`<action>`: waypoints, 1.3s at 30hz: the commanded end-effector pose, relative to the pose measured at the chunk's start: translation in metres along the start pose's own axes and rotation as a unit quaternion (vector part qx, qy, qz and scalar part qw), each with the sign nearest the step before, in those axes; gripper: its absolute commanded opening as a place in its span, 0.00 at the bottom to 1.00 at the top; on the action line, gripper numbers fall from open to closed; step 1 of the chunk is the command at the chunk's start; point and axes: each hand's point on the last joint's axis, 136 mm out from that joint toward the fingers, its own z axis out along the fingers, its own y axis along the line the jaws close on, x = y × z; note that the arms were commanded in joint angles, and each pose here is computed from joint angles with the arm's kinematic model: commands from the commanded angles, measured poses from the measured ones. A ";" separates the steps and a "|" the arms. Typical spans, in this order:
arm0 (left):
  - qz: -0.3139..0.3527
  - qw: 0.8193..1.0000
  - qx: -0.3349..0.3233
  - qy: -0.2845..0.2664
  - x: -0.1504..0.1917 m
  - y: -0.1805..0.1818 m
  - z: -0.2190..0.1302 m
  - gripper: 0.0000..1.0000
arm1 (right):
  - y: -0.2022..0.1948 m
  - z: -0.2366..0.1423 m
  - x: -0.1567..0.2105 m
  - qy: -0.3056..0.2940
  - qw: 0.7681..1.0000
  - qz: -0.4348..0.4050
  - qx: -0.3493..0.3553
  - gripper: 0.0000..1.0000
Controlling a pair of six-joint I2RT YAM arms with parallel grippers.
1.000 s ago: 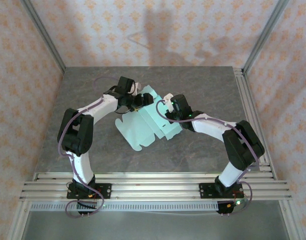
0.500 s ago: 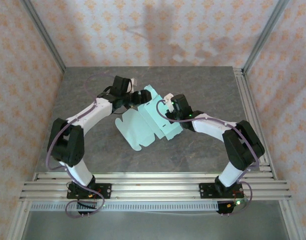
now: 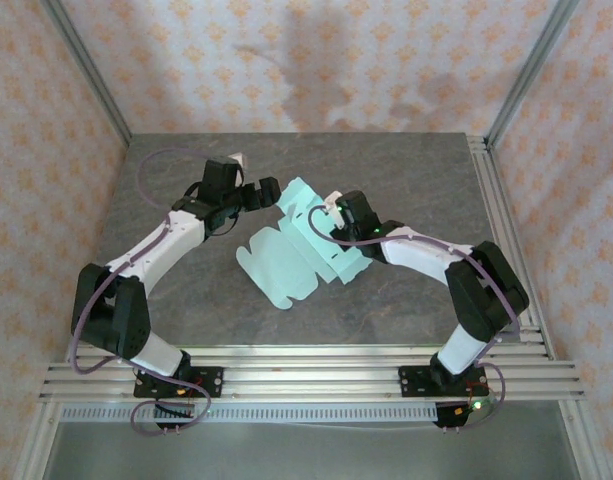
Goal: Fold the paper box
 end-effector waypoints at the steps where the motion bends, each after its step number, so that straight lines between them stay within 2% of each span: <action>1: 0.009 0.999 -0.028 -0.023 -0.011 0.015 0.006 1.00 | -0.007 -0.003 -0.002 0.023 0.998 -0.039 0.037 0.00; 8: -0.012 0.999 -0.043 -0.017 -0.011 0.035 0.020 1.00 | -0.003 -0.008 -0.001 0.043 0.990 -0.102 0.083 0.00; 13: -0.029 0.997 -0.077 -0.006 -0.016 0.066 0.030 1.00 | 0.000 -0.011 -0.002 0.043 0.986 -0.133 0.094 0.00; 16: -0.034 0.997 -0.073 0.015 -0.013 0.075 0.043 0.94 | -0.002 -0.013 -0.005 0.034 0.983 -0.143 0.109 0.00; 21: -0.021 0.996 -0.046 0.072 0.002 0.071 0.071 0.86 | 0.001 -0.014 -0.011 0.027 0.969 -0.201 0.141 0.00; 27: -0.026 0.994 -0.015 0.106 0.016 0.065 0.092 0.79 | 0.008 -0.010 -0.017 0.016 0.960 -0.234 0.156 0.00; 33: -0.016 0.990 0.011 0.143 0.037 0.059 0.106 0.78 | 0.016 -0.013 -0.026 -0.007 0.966 -0.220 0.134 0.00; 39: 0.002 0.987 0.062 0.152 0.049 0.037 0.099 0.79 | 0.019 -0.011 -0.027 -0.008 0.966 -0.227 0.126 0.00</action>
